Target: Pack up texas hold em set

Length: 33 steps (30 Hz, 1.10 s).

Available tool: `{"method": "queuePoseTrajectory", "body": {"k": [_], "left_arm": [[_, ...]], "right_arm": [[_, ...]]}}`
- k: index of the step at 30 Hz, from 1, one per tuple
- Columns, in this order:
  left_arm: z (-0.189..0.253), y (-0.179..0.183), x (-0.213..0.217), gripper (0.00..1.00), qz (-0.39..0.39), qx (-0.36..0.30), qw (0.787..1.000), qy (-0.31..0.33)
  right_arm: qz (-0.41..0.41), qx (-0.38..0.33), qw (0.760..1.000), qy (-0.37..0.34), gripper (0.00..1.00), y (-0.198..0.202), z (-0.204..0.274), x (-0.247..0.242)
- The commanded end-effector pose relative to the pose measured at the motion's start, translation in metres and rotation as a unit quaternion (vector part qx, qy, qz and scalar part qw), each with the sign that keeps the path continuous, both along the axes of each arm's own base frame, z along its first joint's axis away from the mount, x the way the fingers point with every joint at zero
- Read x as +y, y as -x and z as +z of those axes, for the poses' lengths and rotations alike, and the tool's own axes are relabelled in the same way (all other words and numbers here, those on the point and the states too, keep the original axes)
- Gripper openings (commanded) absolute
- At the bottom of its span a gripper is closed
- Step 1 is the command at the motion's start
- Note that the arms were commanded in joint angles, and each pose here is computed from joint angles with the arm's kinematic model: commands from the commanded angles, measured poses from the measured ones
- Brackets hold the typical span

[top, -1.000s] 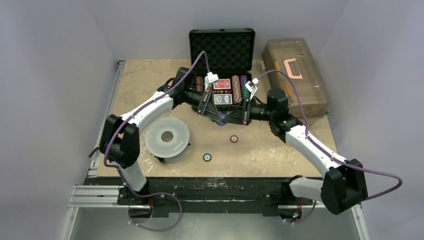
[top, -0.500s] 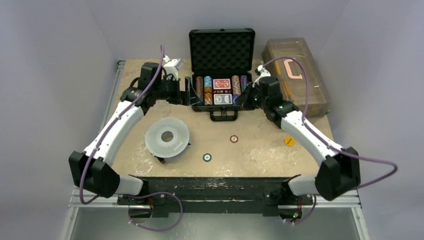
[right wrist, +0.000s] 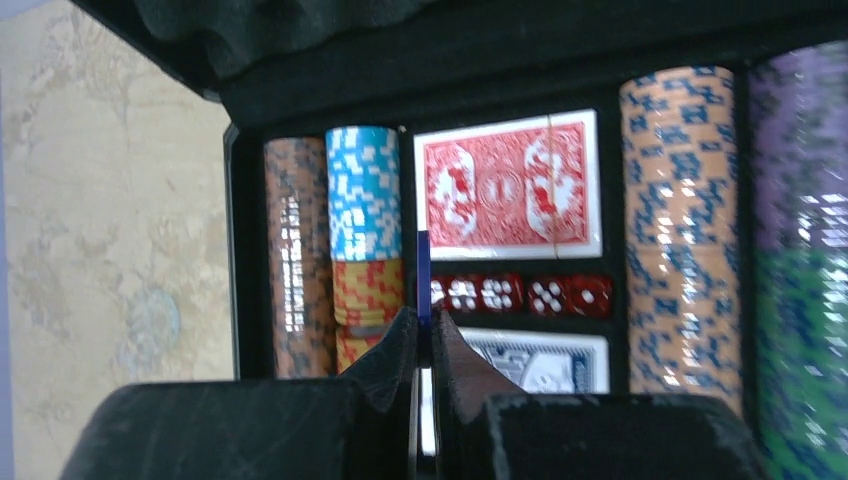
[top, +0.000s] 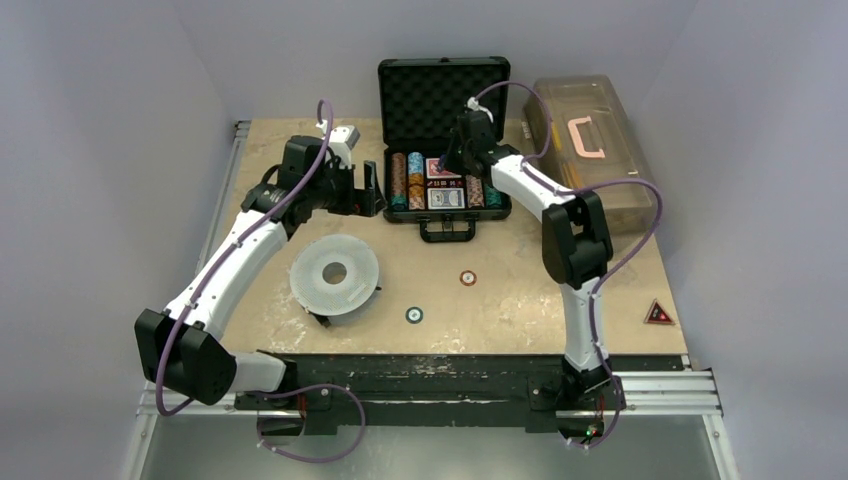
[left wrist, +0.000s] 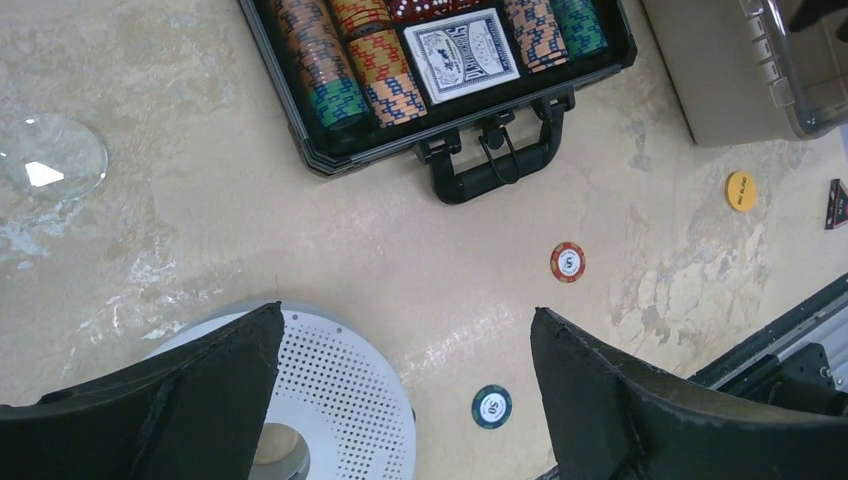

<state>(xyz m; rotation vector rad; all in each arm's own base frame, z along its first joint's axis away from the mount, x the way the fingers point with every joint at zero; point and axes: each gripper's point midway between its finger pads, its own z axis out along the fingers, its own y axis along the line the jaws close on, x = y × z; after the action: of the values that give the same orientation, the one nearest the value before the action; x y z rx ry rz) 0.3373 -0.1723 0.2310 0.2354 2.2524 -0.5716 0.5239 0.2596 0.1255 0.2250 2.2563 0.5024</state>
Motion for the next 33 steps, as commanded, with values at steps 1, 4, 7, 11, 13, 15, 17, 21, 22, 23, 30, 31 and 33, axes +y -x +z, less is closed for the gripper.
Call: {"method": "queuePoseTrajectory", "body": {"k": [1,4,7,11,13,15,17,21,22,23,30,31,33], "left_arm": [[0.008,-0.002,-0.003,0.90,-0.010,-0.018,1.000,0.002],[0.010,-0.002,-0.005,0.90,-0.015,-0.022,1.000,0.009],[0.010,-0.001,-0.007,0.89,-0.020,-0.019,1.000,0.013],[0.009,-0.002,-0.007,0.89,-0.021,-0.017,1.000,0.011],[0.008,-0.001,-0.007,0.89,-0.021,-0.015,1.000,0.011],[0.008,-0.002,-0.007,0.89,-0.021,-0.015,1.000,0.010],[0.009,-0.002,-0.008,0.89,-0.023,-0.016,1.000,0.012],[0.007,-0.001,-0.009,0.89,-0.026,-0.012,1.000,0.013],[0.007,-0.001,-0.010,0.89,-0.027,-0.012,0.999,0.014],[0.007,-0.001,-0.011,0.89,-0.029,-0.010,0.999,0.015],[0.004,-0.003,-0.010,0.90,-0.027,-0.005,1.000,0.011],[0.004,-0.003,-0.009,0.90,-0.026,-0.005,1.000,0.010],[0.005,-0.004,-0.006,0.90,-0.017,-0.010,1.000,0.006]], "right_arm": [[0.003,-0.019,0.998,-0.056,0.00,-0.023,0.021,0.027],[0.005,-0.018,0.997,-0.071,0.00,-0.032,0.012,0.036],[0.013,-0.012,0.996,-0.087,0.00,-0.038,0.001,0.045],[0.016,-0.007,0.996,-0.090,0.00,-0.045,-0.009,0.051],[0.013,-0.003,0.996,-0.085,0.00,-0.048,-0.015,0.050],[0.012,-0.003,0.996,-0.083,0.05,-0.049,-0.018,0.048],[0.010,-0.007,0.997,-0.075,0.06,-0.050,-0.020,0.045],[0.015,-0.002,0.997,-0.070,0.15,-0.054,-0.023,0.042],[0.018,-0.001,0.998,-0.068,0.16,-0.054,-0.023,0.042],[0.018,0.001,0.998,-0.064,0.20,-0.055,-0.024,0.041],[-0.008,-0.004,1.000,0.025,0.48,-0.047,0.004,0.006],[-0.009,-0.003,0.999,0.051,0.51,-0.045,0.008,-0.002],[-0.003,0.000,0.996,0.084,0.57,-0.034,0.018,-0.011]]}}
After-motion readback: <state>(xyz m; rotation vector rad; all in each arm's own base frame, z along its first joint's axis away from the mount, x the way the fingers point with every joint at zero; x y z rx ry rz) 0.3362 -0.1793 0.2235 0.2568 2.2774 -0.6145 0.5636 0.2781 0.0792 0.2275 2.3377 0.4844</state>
